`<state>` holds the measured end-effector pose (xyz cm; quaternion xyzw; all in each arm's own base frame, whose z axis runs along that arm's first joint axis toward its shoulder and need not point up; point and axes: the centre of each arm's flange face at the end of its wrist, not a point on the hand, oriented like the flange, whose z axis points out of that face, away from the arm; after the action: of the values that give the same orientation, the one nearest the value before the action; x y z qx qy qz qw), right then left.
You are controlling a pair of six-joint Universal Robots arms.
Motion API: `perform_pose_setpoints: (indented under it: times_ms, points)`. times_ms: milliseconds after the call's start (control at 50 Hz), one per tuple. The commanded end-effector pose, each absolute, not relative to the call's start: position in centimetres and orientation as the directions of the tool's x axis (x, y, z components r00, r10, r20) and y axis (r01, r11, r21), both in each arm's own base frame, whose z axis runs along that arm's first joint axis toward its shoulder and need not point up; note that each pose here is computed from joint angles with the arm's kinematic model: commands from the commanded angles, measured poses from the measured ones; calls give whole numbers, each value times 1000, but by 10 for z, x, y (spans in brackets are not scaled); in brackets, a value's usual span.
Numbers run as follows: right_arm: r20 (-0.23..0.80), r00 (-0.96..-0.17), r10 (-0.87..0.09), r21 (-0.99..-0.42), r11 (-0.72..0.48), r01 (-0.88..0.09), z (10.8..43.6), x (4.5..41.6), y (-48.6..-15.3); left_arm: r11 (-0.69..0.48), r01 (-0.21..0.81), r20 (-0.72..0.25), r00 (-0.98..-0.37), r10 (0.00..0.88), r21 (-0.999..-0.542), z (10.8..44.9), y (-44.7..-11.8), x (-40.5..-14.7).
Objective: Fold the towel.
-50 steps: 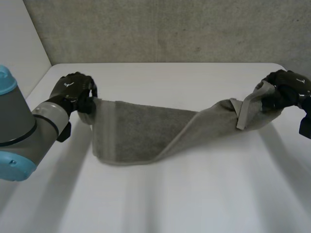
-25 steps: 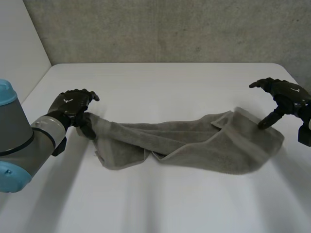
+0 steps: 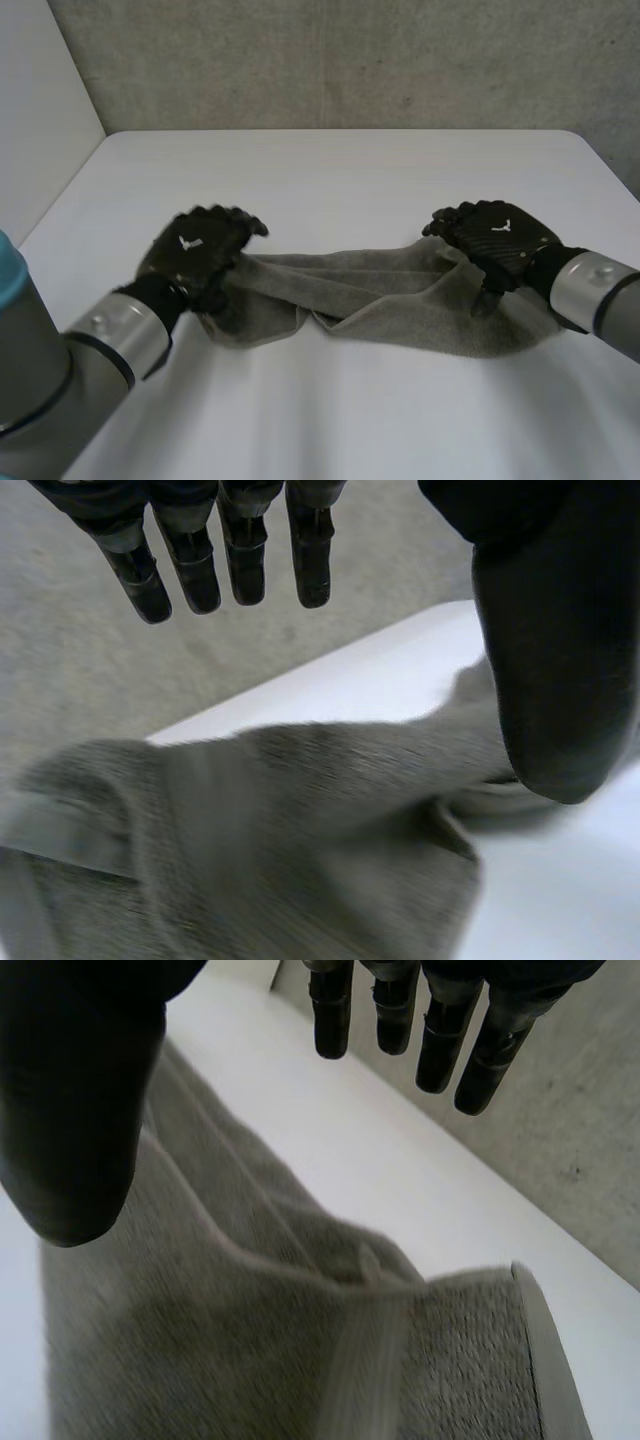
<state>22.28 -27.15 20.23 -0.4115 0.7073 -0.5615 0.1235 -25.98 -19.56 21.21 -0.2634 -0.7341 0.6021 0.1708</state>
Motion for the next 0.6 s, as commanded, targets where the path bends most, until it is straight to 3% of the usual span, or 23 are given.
perform_pose_setpoints:
  times_ms: [20, 120, 260, 600]
  points:
    - [429, -578, -695, -804, -1, -595, 171, 233, -299, 209, 238, -53, -771, 635, -949, 183, -179, -268]
    - [480, -550, -684, -764, -18, -645, 156, 236, -314, 231, 269, -53, -750, 660, -935, 168, -170, -277]
    - [536, -547, -643, -721, -11, -693, 143, 235, -337, 236, 298, -92, -778, 622, -925, 151, -171, -286]
    - [540, -571, -619, -729, -5, -684, 159, 223, -336, 237, 310, -107, -785, 611, -921, 125, -199, -312]
